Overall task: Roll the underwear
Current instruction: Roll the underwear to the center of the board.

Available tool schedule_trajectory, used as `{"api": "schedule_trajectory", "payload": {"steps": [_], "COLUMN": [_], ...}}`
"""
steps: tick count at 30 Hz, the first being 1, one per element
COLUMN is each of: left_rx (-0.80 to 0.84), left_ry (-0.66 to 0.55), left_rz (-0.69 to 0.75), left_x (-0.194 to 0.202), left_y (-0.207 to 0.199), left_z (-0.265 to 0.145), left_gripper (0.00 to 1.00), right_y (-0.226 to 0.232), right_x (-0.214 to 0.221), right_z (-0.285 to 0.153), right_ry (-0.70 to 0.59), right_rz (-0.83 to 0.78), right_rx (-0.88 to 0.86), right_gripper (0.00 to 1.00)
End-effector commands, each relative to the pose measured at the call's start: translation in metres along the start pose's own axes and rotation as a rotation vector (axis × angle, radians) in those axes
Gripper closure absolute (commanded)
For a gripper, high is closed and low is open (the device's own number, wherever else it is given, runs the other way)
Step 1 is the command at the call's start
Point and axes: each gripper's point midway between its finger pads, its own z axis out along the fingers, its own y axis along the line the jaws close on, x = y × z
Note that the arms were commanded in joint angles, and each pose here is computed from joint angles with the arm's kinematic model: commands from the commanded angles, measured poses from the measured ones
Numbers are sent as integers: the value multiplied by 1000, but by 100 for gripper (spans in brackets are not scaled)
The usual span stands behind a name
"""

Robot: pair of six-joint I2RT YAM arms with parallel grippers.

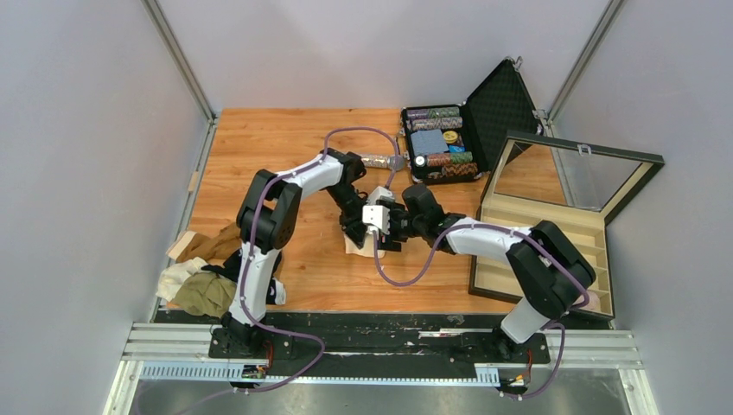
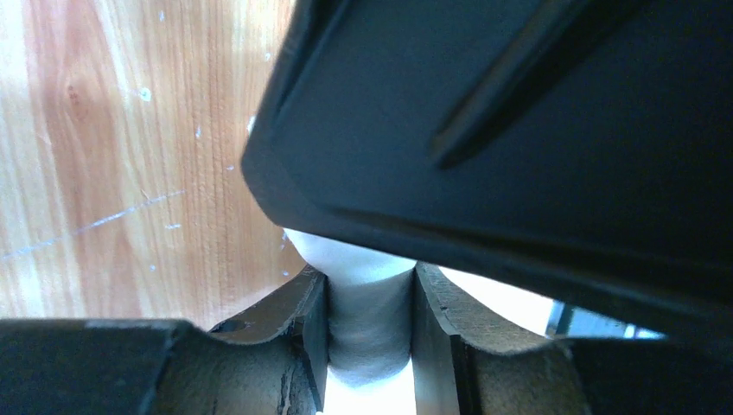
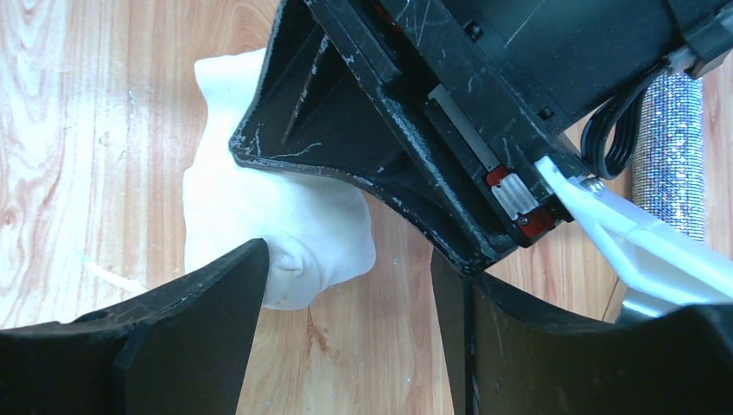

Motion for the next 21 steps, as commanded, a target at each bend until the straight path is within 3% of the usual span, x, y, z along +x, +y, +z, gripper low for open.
{"api": "schedule_trajectory", "payload": {"steps": [1,11,21], "left_rx": [64,66,51], "left_ry": [171,142,143], "left_rz": [-40,-73,-78], "left_x": [42,40,40], "left_y": [-2,4,6], "left_z": [31,27,27], "left_gripper": [100,100,100], "right_y": [-15,31,35], "right_x": [-3,1,-26], "right_z": [13,20,16], "right_ry": [-14,-43,-110], "right_rz": [15,113,240], "right_rx": [13,-242,-392], "right_gripper": [29,23,22]}}
